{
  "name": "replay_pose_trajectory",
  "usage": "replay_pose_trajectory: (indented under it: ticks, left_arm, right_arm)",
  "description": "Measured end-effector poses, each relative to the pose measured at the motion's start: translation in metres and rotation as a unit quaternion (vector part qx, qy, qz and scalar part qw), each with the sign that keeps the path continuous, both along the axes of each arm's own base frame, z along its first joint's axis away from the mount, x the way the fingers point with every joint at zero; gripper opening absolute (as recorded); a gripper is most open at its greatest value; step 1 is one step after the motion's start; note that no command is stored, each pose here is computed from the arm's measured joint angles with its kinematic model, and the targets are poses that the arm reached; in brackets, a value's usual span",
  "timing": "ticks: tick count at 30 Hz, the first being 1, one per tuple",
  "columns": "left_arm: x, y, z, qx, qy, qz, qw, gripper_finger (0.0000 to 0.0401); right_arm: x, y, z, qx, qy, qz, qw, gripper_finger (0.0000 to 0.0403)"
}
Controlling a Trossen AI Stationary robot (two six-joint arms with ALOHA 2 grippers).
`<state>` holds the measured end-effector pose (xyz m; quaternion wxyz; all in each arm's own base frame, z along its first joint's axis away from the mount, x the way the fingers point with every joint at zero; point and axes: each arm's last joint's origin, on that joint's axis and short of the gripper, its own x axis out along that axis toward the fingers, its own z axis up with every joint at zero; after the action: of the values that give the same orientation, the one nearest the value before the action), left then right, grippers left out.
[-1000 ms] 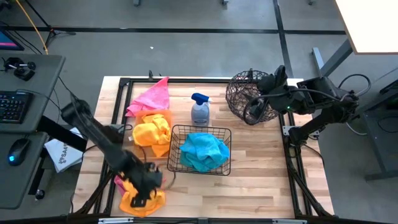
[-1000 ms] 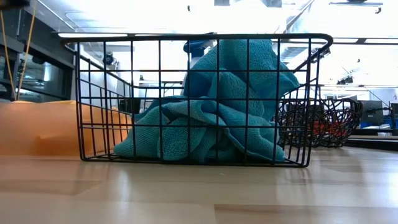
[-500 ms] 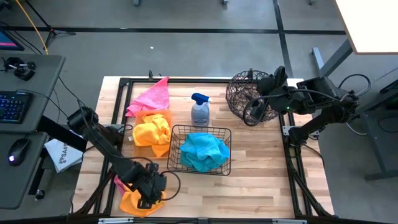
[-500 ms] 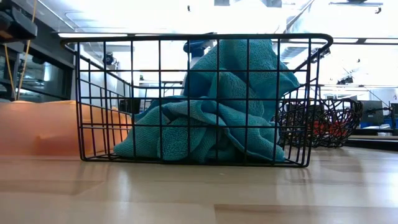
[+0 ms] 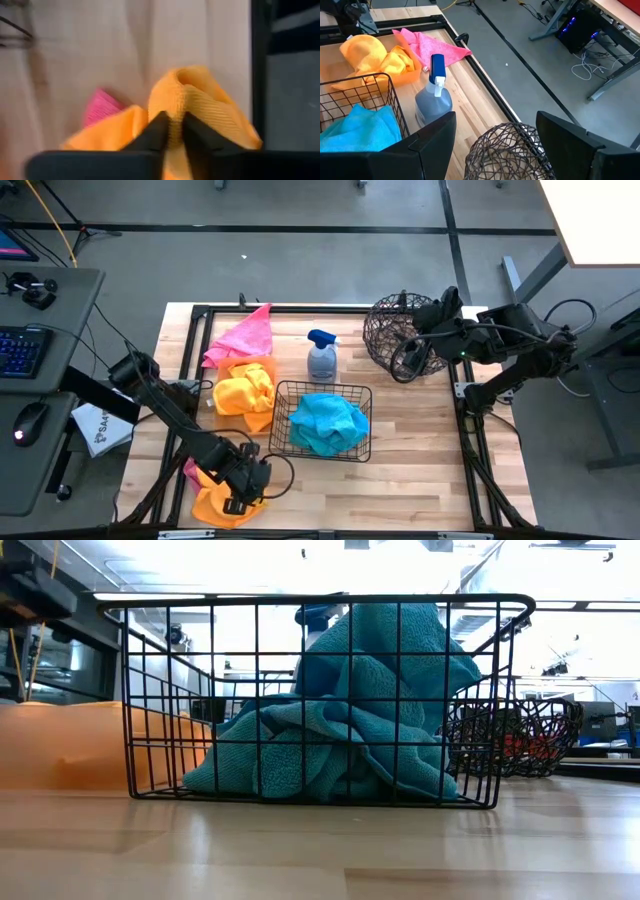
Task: Sort microfiber towel by color & place in baskets
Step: Put the yellow towel into the orange bin
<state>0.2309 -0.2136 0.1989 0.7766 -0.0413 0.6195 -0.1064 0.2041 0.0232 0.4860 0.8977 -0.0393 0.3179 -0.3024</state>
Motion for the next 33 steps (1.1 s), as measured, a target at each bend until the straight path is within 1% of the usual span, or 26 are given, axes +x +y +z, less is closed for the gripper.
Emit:
replay_pose_trajectory:
  ticks: [1, 2, 4, 7, 9, 10, 12, 14, 15, 17, 19, 21, 23, 25, 27, 30, 33]
  left_arm:
    - [0.001, 0.001, 0.001, -0.011, 0.011, 0.008, 1.000, 0.0020]
    - [0.001, 0.003, 0.005, -0.017, 0.021, 0.021, 0.999, 0.0016]
    - [0.000, 0.006, 0.027, -0.037, 0.016, 0.035, 0.999, 0.0008]
    - [-0.007, 0.017, 0.087, -0.078, -0.053, 0.025, 0.995, 0.0003]
    - [-0.017, 0.032, 0.130, -0.083, -0.112, 0.036, 0.990, 0.0002]
    - [-0.023, 0.043, 0.153, -0.079, -0.151, 0.054, 0.984, 0.0001]
    - [-0.039, 0.069, 0.195, -0.045, -0.231, 0.110, 0.966, 0.0001]
    - [-0.059, 0.098, 0.230, 0.018, -0.310, 0.177, 0.934, 0.0001]
    - [-0.068, 0.112, 0.242, 0.053, -0.340, 0.204, 0.916, 0.0001]
    - [-0.084, 0.134, 0.257, 0.125, -0.373, 0.244, 0.887, 0.0001]
    - [-0.096, 0.153, 0.262, 0.179, -0.373, 0.266, 0.870, 0.0000]
    - [-0.104, 0.168, 0.259, 0.219, -0.348, 0.285, 0.866, 0.0000]
    - [-0.107, 0.177, 0.253, 0.242, -0.311, 0.308, 0.866, 0.0000]
    - [-0.102, 0.180, 0.244, 0.236, -0.291, 0.321, 0.870, 0.0000]
    - [-0.099, 0.180, 0.237, 0.221, -0.266, 0.315, 0.884, 0.0000]
    - [-0.085, 0.179, 0.222, 0.218, -0.209, 0.305, 0.903, 0.0000]
    - [-0.065, 0.179, 0.206, 0.231, -0.163, 0.291, 0.914, 0.0000]
  right_arm:
    - [0.000, 0.000, 0.000, 0.000, 0.000, 0.000, 1.000, 0.0272]
    - [0.000, 0.000, 0.000, 0.000, 0.000, 0.000, 1.000, 0.0272]
    - [0.000, 0.000, 0.000, 0.000, 0.000, 0.000, 1.000, 0.0272]
    - [0.000, 0.000, 0.000, -0.003, -0.002, -0.003, 1.000, 0.0272]
    - [0.000, -0.001, 0.001, -0.008, -0.005, -0.008, 1.000, 0.0272]
    - [0.000, 0.000, 0.001, -0.008, -0.007, -0.009, 1.000, 0.0272]
    - [0.001, 0.000, 0.001, -0.006, -0.011, -0.012, 1.000, 0.0272]
    - [0.000, -0.001, 0.001, -0.003, -0.015, -0.016, 1.000, 0.0272]
    - [0.001, -0.001, 0.001, -0.002, -0.016, -0.018, 1.000, 0.0272]
    - [0.000, -0.001, 0.001, 0.003, -0.020, -0.022, 1.000, 0.0272]
    - [0.000, -0.001, 0.001, 0.006, -0.023, -0.024, 0.999, 0.0272]
    - [0.000, -0.001, 0.001, 0.010, -0.026, -0.027, 0.999, 0.0272]
    - [0.000, -0.001, 0.001, 0.014, -0.031, -0.031, 0.999, 0.0272]
    - [0.000, -0.001, 0.001, 0.020, -0.036, -0.036, 0.998, 0.0272]
    - [0.001, -0.001, 0.001, 0.025, -0.040, -0.040, 0.998, 0.0272]
    - [0.000, -0.001, 0.001, 0.027, -0.048, -0.050, 0.997, 0.0272]
    - [0.000, -0.001, 0.002, 0.020, -0.051, -0.056, 0.997, 0.0272]
